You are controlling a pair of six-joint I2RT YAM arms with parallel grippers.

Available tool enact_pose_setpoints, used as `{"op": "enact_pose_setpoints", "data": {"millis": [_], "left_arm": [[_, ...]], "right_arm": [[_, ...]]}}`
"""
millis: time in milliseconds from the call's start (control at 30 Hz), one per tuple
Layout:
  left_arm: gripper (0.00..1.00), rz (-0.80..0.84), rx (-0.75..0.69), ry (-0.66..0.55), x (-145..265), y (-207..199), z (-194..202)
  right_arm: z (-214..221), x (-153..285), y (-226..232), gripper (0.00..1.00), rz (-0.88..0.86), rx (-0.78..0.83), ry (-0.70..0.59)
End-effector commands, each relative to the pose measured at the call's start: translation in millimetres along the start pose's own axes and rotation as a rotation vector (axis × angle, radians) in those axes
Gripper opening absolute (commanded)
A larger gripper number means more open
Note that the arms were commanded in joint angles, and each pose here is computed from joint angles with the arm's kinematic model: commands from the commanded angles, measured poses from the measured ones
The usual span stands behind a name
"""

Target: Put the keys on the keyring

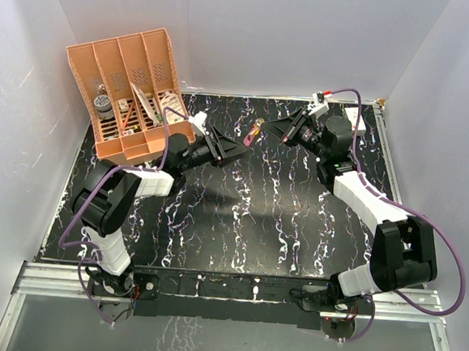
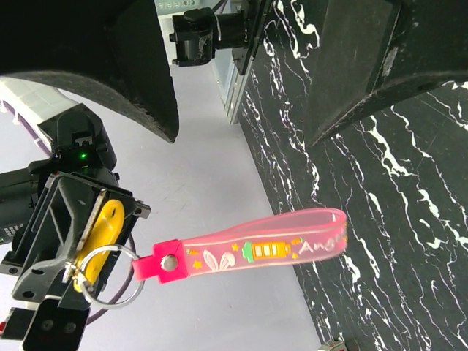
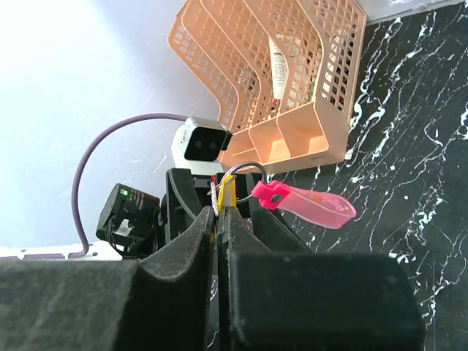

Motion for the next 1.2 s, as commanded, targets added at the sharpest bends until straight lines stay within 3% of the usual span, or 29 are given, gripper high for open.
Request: {"op": "enact_pose_setpoints", "data": {"millis": [0, 67, 167, 233, 267, 433, 633, 967, 1167], "left_arm": [[0.68, 0.032, -0.060, -0.026, -4.9, -13.0, 2.1], [0.69, -0.010, -0.102, -0.032, -7.2, -11.8, 4.5], [0.82, -0.111, -0.230, -0.055, -9.0, -8.0, 11.0], [0.97, -0.176, -0.339, -0.086, -8.7, -8.5, 13.5], [0.98, -0.216, -0.403, -0.115, -8.5, -8.5, 13.4], [0.98, -0.299, -0.657, -0.203, -3.7, -8.9, 18.1], [0.98, -0.267, -0.876, -0.338, 1.3, -5.7, 25.0], [0.95, -0.231, -0.966, -0.535, 0.8, 2.0, 17.5], [0.92, -0.183, -1.000, -0.573, -7.7, -3.1, 13.2]], "right_arm": [[-14.2, 4.8, 24.8, 0.00, -0.107, 0.053, -0.075], [-15.4, 3.9, 24.9, 0.00, -0.105, 0.050, -0.078], [-15.7, 3.4, 24.9, 0.00, -0.105, 0.045, -0.077], [-16.1, 4.0, 25.5, 0.00, -0.105, 0.045, -0.080], [-15.8, 4.2, 25.2, 0.00, -0.103, 0.045, -0.081], [-14.2, 5.6, 25.4, 0.00, -0.108, 0.049, -0.077], [-13.8, 6.7, 26.8, 0.00, -0.118, 0.045, -0.082], [-10.5, 11.6, 31.9, 0.00, -0.147, 0.016, -0.078], [-5.9, 15.4, 31.5, 0.00, -0.147, 0.004, -0.070]]}}
Point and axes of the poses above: each gripper's point midway between its finger pads, its own x axis back along the fingers, its own y axis along the line the jaws close on, z = x × y, the point moved 7 cm from there along x, back along the fingers, and after that the axes turned 6 degrees about x, right-handed, at the moved point
